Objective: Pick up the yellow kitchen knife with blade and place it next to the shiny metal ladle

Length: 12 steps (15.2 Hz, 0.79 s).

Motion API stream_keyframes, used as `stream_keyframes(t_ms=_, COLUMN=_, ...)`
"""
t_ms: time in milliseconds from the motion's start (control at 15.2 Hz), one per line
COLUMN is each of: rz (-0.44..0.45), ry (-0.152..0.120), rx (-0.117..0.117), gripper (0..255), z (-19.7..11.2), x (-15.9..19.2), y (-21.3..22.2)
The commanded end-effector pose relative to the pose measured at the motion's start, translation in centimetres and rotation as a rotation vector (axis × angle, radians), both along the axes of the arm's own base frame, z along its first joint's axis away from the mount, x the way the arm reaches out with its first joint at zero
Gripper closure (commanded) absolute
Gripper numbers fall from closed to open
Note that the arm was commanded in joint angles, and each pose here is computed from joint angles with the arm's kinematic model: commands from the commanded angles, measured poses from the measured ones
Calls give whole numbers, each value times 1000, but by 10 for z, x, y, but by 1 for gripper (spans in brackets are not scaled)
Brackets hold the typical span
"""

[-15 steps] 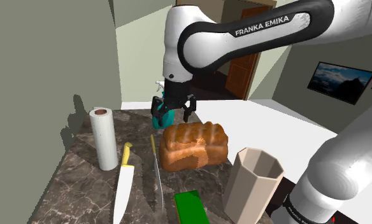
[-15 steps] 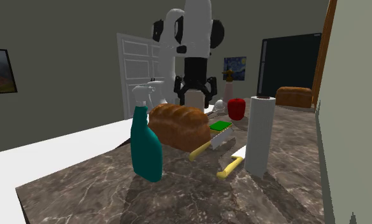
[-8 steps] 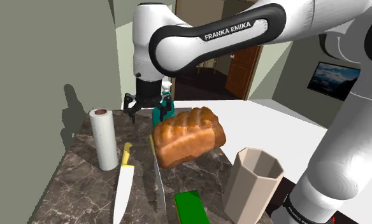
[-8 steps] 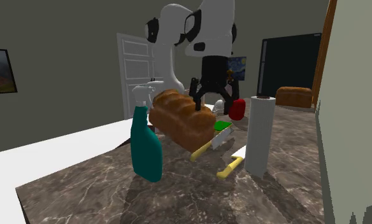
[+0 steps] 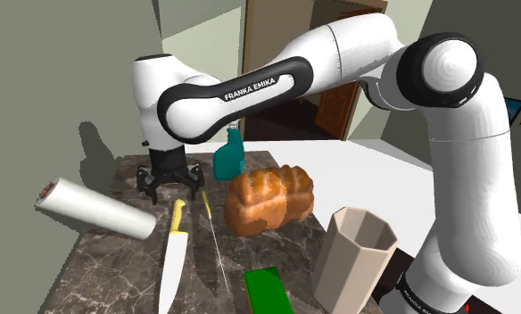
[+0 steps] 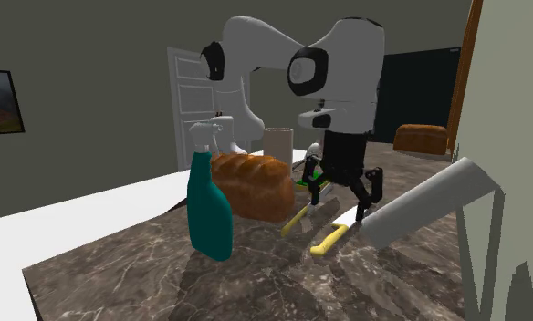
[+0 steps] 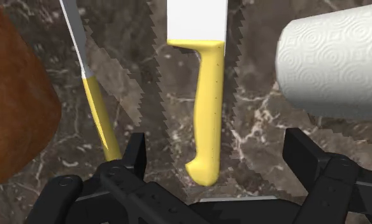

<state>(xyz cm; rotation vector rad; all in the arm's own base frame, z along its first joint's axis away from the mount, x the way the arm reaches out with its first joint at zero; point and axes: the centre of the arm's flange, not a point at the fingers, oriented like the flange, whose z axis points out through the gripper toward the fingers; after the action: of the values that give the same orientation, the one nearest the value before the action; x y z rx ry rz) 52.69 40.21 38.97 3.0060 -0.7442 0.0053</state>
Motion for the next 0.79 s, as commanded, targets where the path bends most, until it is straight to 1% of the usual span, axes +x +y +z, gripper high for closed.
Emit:
stream_keyframes(t_ms=0, rz=-10, ry=12, rx=-13, gripper=0, z=-14, x=5, y=3)
stream_keyframes(t_ms=396, rz=-10, ry=12, rx=-13, gripper=0, z=-49, x=5, y=1)
stream_keyframes(t_ms=726, rz=-10, ry=12, rx=-13, gripper=0, z=-49, x=5, y=1)
